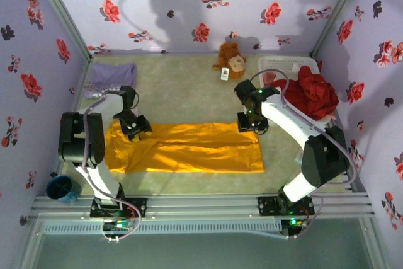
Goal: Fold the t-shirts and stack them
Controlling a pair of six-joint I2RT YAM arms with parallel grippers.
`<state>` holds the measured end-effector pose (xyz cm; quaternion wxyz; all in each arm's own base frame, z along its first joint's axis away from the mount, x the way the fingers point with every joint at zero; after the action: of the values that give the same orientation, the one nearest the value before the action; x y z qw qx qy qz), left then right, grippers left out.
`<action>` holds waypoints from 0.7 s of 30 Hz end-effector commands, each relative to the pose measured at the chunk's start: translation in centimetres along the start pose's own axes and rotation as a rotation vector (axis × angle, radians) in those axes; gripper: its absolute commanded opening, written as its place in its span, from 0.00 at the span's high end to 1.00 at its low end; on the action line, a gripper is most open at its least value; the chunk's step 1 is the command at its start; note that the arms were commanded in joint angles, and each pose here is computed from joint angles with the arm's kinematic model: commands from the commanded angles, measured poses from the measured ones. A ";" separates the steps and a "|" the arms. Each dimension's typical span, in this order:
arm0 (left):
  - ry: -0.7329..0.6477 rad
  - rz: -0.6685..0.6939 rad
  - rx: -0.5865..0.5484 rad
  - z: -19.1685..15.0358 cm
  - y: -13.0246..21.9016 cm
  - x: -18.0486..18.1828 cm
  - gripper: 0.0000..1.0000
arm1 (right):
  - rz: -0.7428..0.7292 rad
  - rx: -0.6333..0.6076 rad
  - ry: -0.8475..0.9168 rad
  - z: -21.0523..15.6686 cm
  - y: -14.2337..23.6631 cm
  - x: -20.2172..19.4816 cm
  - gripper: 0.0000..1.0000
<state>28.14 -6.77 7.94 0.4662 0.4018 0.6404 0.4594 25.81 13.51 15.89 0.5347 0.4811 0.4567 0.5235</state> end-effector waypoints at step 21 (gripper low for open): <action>-0.036 -0.273 0.178 -11.1 -2.9 -6.4 0.52 | 0.000 -0.028 -0.006 -1.9 1.0 -1.3 0.54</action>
<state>17.98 -14.13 6.58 0.4705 0.3958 0.7058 0.3519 24.13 12.57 16.56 0.5372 0.4784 0.4469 0.5318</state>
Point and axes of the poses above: each hand's point on the last joint's axis, 136 mm out from that joint toward the fingers, its own y axis back along the fingers, its own x axis along the line the jaws close on, z = x × y, the point moved 5 cm from there along y, back along the fingers, and after that the axes turned 6 degrees about -y, right-handed, at the moved point
